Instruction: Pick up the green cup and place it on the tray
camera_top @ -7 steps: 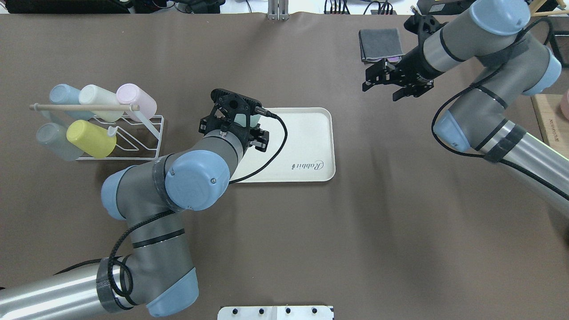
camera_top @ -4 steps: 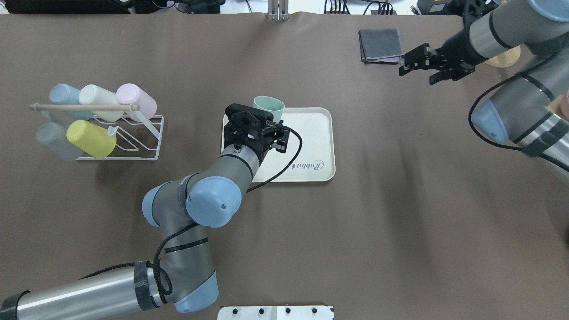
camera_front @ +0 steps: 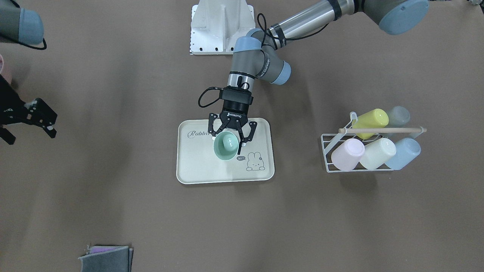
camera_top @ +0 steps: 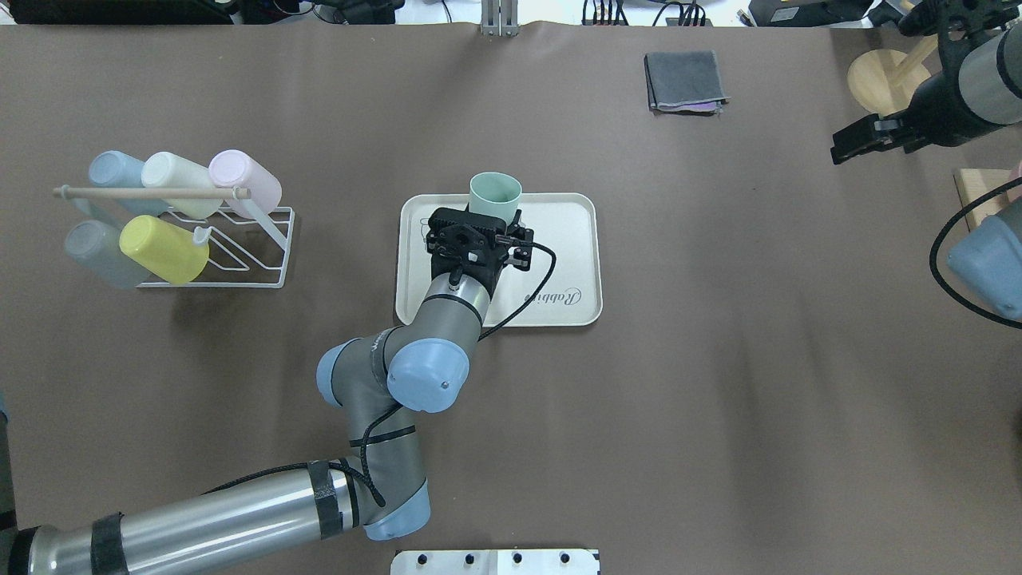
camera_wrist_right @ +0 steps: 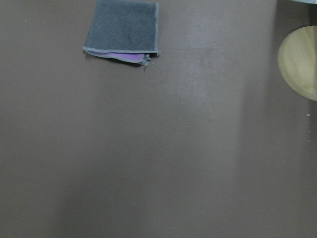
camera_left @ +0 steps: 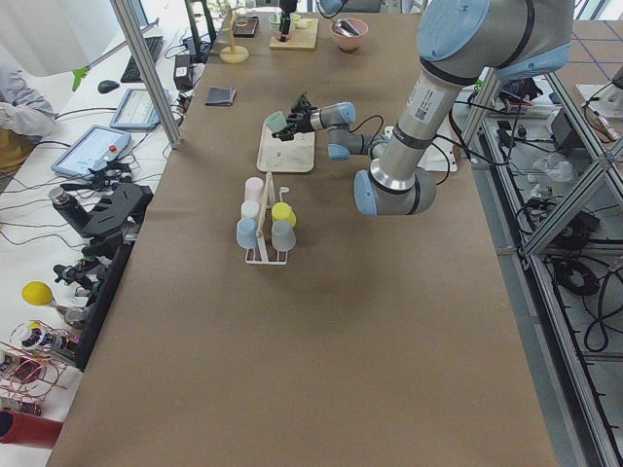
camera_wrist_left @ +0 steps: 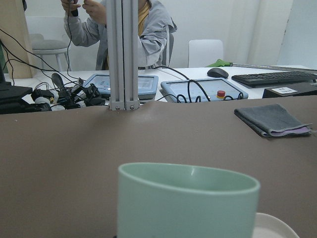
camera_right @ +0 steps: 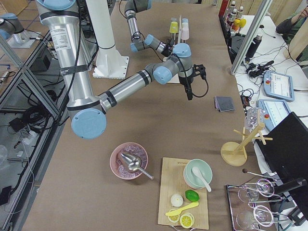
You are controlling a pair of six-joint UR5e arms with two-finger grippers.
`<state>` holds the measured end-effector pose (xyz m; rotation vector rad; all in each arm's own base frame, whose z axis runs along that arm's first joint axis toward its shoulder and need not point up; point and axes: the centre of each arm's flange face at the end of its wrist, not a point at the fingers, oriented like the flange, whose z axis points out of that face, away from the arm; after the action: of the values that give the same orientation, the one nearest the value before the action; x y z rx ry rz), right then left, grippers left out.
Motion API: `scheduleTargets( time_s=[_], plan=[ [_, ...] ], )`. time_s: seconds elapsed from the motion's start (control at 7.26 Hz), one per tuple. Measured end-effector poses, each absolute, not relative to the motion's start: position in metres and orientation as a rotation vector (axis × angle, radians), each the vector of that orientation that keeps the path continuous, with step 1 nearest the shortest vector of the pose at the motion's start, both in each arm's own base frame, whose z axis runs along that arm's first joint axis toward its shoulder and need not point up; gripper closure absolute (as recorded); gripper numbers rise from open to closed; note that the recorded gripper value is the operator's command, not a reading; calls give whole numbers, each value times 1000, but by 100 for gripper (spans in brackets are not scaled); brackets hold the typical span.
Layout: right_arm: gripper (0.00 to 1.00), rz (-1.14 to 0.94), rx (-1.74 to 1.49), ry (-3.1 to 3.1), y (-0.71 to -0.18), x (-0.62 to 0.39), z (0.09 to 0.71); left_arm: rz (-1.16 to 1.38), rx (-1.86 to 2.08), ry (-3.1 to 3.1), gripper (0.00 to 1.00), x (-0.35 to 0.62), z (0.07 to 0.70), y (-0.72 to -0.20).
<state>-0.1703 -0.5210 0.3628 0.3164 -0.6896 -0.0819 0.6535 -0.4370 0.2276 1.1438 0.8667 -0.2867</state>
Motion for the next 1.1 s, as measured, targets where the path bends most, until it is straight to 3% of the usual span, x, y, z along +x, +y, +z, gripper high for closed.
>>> scheduleTargets(
  time_s=[0.28,1.1],
  plan=[
    [0,-135,274,-581,-500,-147,370,-300,1150,864,72,662,233,-449],
    [0,-145,108,-566,-479,-1,514,-322,1118,821,72,672,259,-478]
  ],
)
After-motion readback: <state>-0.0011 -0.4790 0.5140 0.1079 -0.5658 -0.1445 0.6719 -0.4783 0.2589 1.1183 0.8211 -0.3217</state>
